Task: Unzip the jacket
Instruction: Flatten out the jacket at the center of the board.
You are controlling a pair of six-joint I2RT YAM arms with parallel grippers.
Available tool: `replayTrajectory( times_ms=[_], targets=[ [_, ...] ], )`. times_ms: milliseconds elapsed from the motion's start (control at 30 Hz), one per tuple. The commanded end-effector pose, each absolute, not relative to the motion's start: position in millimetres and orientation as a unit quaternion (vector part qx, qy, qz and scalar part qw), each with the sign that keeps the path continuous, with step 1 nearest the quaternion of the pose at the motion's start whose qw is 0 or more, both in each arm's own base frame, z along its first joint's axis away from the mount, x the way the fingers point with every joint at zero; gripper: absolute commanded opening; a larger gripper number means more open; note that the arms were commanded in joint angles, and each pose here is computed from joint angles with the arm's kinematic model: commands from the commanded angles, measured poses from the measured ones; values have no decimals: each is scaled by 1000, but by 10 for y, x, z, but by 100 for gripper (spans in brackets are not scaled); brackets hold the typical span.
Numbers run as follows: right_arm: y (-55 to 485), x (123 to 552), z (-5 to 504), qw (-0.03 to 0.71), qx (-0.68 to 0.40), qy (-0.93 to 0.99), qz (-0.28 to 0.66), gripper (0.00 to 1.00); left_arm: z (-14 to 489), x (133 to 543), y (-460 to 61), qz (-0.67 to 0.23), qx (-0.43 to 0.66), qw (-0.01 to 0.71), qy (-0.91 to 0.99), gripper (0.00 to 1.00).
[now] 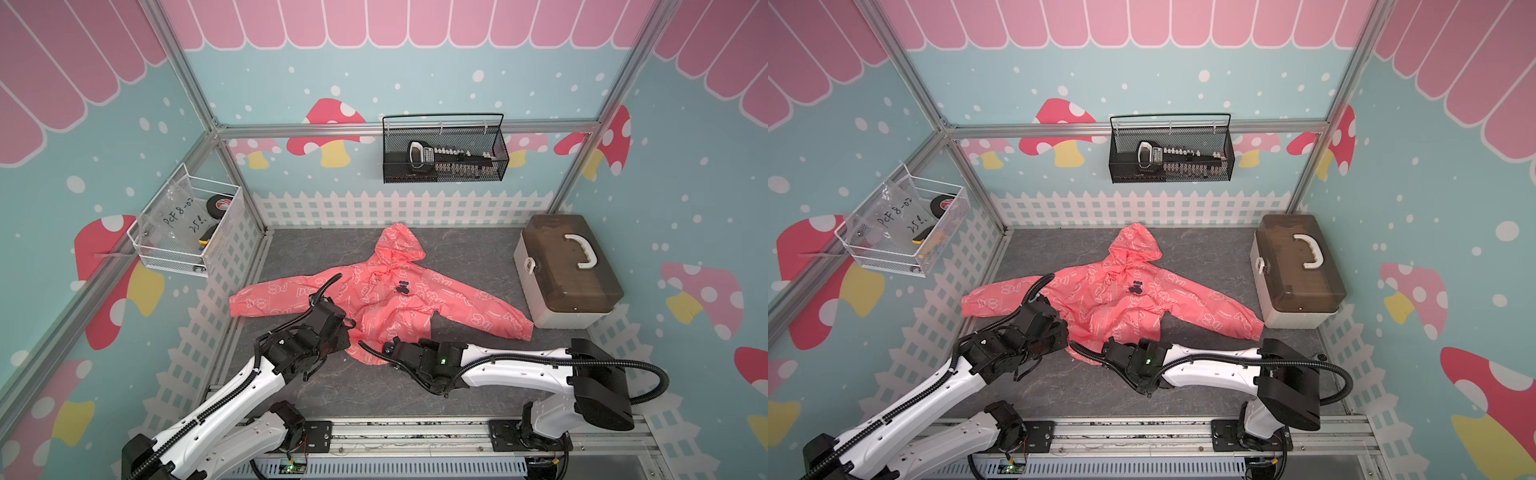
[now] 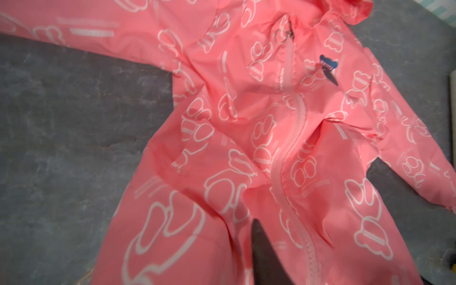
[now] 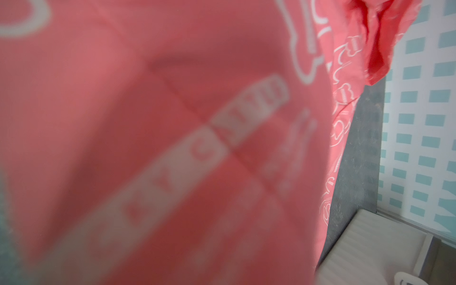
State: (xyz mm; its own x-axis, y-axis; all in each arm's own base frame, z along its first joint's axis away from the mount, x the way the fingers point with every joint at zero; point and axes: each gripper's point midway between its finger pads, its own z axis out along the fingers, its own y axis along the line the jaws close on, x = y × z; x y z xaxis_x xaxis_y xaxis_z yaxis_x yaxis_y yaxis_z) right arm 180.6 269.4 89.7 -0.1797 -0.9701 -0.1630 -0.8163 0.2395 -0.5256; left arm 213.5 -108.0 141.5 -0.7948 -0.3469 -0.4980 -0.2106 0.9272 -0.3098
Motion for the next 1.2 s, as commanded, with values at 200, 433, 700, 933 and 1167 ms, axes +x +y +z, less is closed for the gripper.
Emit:
replayTrajectory(
  times_ms=[200,433,700,933,1167],
  targets=[
    [2340,1457,1047,98,-623,752,-192,58,1945,1998,-678,-86,-184,341,918,99],
    [2256,1740,1964,282,-437,854,-13,63,2425,2186,-549,-51,-172,408,895,99],
    [1817,2458,1770,298,-148,936,115,37,2109,2576,-1060,-115,-139,361,915,85],
    [1535,3154,1047,248,18,953,172,34,1731,2957,-1506,-188,-114,321,921,51],
    [1179,3400,471,219,101,962,128,28,1371,3161,-1893,-246,-88,276,925,12]
  ],
)
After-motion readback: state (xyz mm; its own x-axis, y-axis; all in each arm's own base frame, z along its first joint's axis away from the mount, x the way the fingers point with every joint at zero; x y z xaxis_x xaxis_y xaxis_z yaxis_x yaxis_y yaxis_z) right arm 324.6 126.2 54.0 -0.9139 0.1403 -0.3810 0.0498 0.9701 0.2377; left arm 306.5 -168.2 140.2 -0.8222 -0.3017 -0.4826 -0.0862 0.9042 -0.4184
